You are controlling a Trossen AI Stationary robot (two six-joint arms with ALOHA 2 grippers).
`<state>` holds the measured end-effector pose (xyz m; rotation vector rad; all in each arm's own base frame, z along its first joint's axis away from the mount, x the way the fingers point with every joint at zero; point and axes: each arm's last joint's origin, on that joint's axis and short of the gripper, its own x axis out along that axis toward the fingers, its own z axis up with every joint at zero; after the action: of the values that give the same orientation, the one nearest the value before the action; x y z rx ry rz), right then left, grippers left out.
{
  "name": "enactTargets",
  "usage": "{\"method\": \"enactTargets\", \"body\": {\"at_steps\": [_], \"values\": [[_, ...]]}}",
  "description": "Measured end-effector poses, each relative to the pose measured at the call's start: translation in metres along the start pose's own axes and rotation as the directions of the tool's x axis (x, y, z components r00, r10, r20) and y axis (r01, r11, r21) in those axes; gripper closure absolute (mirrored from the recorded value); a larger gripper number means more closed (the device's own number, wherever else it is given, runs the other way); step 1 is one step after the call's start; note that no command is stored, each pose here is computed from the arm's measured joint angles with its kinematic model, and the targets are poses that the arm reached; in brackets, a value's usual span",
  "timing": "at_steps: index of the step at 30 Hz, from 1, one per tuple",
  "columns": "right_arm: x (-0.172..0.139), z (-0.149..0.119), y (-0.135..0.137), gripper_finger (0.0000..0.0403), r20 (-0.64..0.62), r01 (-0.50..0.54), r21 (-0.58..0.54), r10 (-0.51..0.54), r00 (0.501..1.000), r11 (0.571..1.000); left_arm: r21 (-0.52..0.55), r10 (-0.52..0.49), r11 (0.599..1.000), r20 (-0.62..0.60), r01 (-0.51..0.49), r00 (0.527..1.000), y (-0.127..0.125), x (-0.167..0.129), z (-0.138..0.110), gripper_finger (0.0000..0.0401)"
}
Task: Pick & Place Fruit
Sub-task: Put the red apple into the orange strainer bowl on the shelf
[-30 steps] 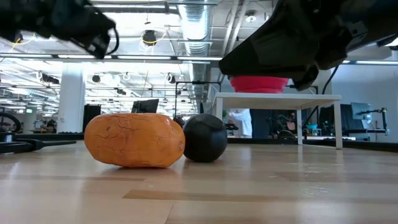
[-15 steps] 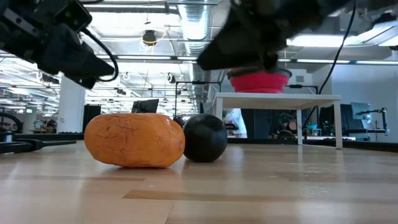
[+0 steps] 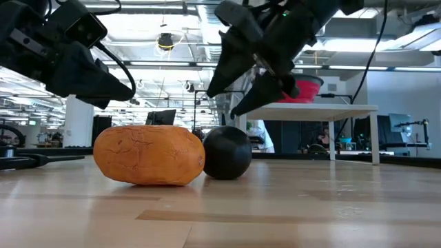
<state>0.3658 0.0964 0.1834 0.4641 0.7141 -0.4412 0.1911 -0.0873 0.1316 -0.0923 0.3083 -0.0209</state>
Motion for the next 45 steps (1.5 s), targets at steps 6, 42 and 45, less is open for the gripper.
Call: {"method": "enactTargets", "body": {"at_steps": [6,42,45], "values": [[0.025,-0.013,-0.001,0.0083,-0.043,0.017,0.016,-0.016,0.999,1.000,0.002,0.000,1.000,0.000,0.000,1.000,0.000,0.000,0.000,0.0399],[-0.041,-0.032,0.021,0.0170,0.134,0.128,-0.176,-0.105,0.985,0.976,-0.005,-0.004,1.000,0.015,0.004,1.000,0.000,0.000,0.002,0.0399],[-0.077,-0.023,0.024,0.0171,0.181,0.053,-0.269,-0.003,0.983,0.962,-0.005,-0.004,1.000,0.017,0.004,1.000,0.000,0.000,0.002,0.0399]]}}
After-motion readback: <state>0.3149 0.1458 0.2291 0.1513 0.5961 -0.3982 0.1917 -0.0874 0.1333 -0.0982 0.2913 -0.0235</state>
